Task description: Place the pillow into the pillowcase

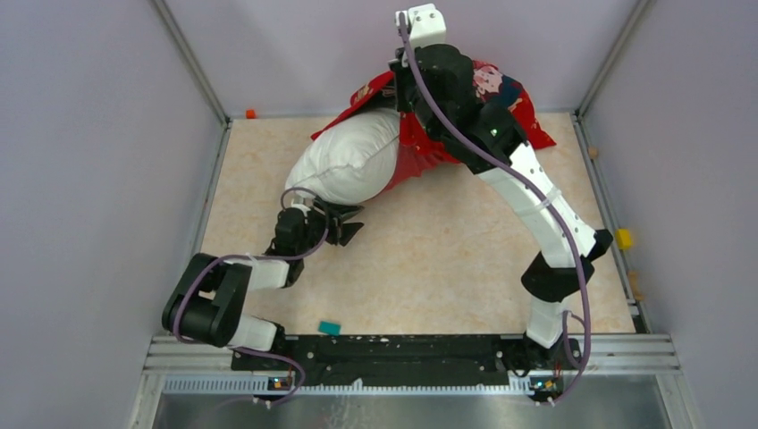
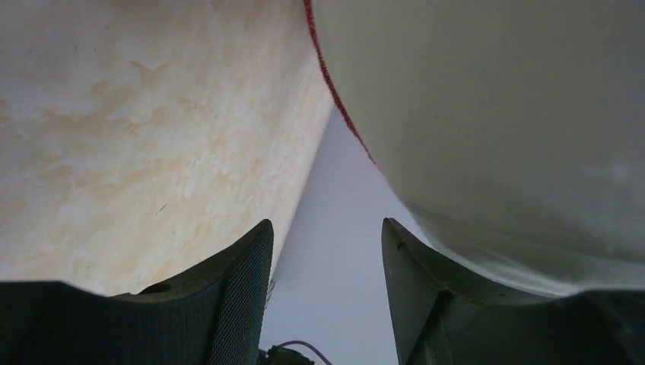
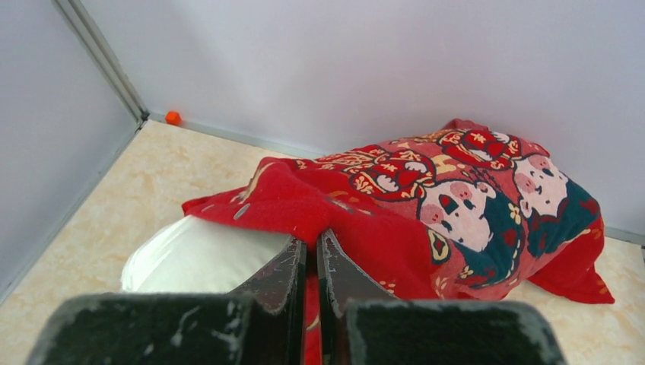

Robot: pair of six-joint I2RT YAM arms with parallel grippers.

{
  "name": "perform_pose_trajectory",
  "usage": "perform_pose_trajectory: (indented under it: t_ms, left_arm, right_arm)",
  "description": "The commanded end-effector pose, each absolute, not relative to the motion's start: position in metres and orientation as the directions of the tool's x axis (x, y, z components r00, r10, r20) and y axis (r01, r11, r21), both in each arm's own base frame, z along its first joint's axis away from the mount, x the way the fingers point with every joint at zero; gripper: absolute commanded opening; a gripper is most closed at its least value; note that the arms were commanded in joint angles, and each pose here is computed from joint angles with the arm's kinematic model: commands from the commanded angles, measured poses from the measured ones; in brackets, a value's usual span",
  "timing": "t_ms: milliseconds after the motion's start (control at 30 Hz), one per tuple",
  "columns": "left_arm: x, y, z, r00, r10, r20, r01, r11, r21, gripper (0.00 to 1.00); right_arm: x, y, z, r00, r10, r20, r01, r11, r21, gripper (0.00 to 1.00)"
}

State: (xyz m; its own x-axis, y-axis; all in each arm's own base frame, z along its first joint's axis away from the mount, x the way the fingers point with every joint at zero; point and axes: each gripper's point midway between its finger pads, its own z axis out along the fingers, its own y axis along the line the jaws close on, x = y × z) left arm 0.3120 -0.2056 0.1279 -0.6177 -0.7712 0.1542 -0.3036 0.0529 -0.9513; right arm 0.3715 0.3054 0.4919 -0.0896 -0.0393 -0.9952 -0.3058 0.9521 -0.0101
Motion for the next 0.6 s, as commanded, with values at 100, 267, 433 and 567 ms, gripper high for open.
perform_pose_trajectory:
  t_ms: [100, 267, 433, 567]
  left_arm:
    - [0.332, -0.204, 0.159, -0.587, -0.795, 0.152, -0.184, -0.052, -0.982, 0.61]
    - [0.345, -0.203, 0.15, -0.561, -0.812, 0.162, -0.21, -0.05, -0.976, 0.62]
    - [0.364, -0.207, 0.156, -0.552, -0.813, 0.184, -0.192, -0.091, -0.977, 0.61]
    - [0.378, -0.212, 0.156, -0.555, -0.815, 0.166, -0.202, -0.061, -0.977, 0.59]
  right_arm:
    - [0.34, 0.287, 0.565, 0.063, 0.124, -0.99, -0.312, 0.945, 0.099, 0.0]
    - [0.333, 0.288, 0.568, 0.066, 0.125, -0.99, -0.32, 0.942, 0.097, 0.0]
    - [0.322, 0.295, 0.569, 0.063, 0.12, -0.991, -0.336, 0.937, 0.092, 0.0]
    - [0.316, 0.3, 0.565, 0.054, 0.112, -0.992, -0.344, 0.935, 0.087, 0.0]
